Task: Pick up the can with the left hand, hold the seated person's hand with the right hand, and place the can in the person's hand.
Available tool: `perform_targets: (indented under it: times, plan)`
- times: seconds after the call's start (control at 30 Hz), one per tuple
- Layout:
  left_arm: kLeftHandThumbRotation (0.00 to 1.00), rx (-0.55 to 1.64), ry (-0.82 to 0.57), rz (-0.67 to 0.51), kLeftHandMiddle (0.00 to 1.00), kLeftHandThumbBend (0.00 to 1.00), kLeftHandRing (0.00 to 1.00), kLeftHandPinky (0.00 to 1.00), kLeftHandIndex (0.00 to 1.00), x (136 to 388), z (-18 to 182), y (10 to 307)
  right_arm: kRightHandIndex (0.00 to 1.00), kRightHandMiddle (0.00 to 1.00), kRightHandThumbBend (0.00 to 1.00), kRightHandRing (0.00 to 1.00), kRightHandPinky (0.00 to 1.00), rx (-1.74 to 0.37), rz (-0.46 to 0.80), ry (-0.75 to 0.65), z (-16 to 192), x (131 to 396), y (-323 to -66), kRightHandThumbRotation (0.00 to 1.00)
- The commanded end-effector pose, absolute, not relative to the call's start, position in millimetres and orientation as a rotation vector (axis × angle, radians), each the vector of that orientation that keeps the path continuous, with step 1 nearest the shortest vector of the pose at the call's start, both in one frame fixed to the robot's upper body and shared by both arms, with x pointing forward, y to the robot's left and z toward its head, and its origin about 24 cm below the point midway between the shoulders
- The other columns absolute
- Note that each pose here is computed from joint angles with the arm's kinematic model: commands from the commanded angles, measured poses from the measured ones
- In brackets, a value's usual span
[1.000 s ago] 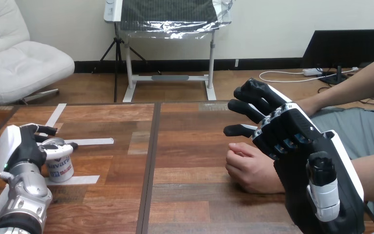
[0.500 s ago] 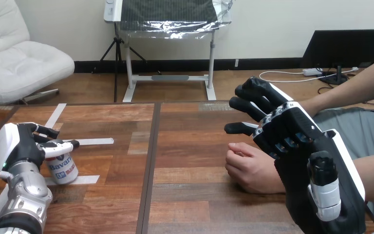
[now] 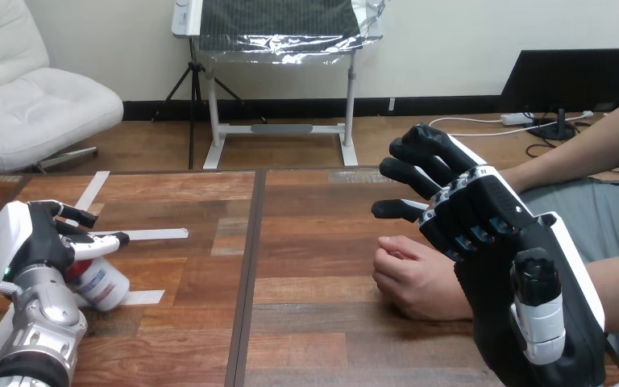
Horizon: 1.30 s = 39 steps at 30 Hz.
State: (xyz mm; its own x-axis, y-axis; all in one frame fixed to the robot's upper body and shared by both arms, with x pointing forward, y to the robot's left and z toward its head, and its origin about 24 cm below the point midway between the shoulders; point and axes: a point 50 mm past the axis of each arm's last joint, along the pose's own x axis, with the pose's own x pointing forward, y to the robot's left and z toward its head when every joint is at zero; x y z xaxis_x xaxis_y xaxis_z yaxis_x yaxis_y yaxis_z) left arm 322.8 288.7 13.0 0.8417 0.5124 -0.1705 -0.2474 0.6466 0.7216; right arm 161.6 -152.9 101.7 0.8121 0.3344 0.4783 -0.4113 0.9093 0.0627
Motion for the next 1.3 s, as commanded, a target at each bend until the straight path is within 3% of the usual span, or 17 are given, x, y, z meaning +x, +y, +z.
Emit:
perform_targets:
  times: [0.0, 1.27]
  plan:
    - [0.0, 0.774, 0.265, 0.447, 0.43, 0.77, 0.37, 0.3, 0.47, 339.7, 38.9, 285.8, 0.86, 0.87, 0.84, 0.86, 0.72, 0.156, 0.411, -0.588, 121.5, 167.9, -152.7, 0.82]
    - [0.0, 0.799, 0.25, 0.423, 0.44, 0.78, 0.39, 0.32, 0.47, 339.8, 39.8, 285.7, 0.86, 0.87, 0.85, 0.86, 0.72, 0.149, 0.398, -0.592, 121.5, 168.5, -153.4, 0.83]
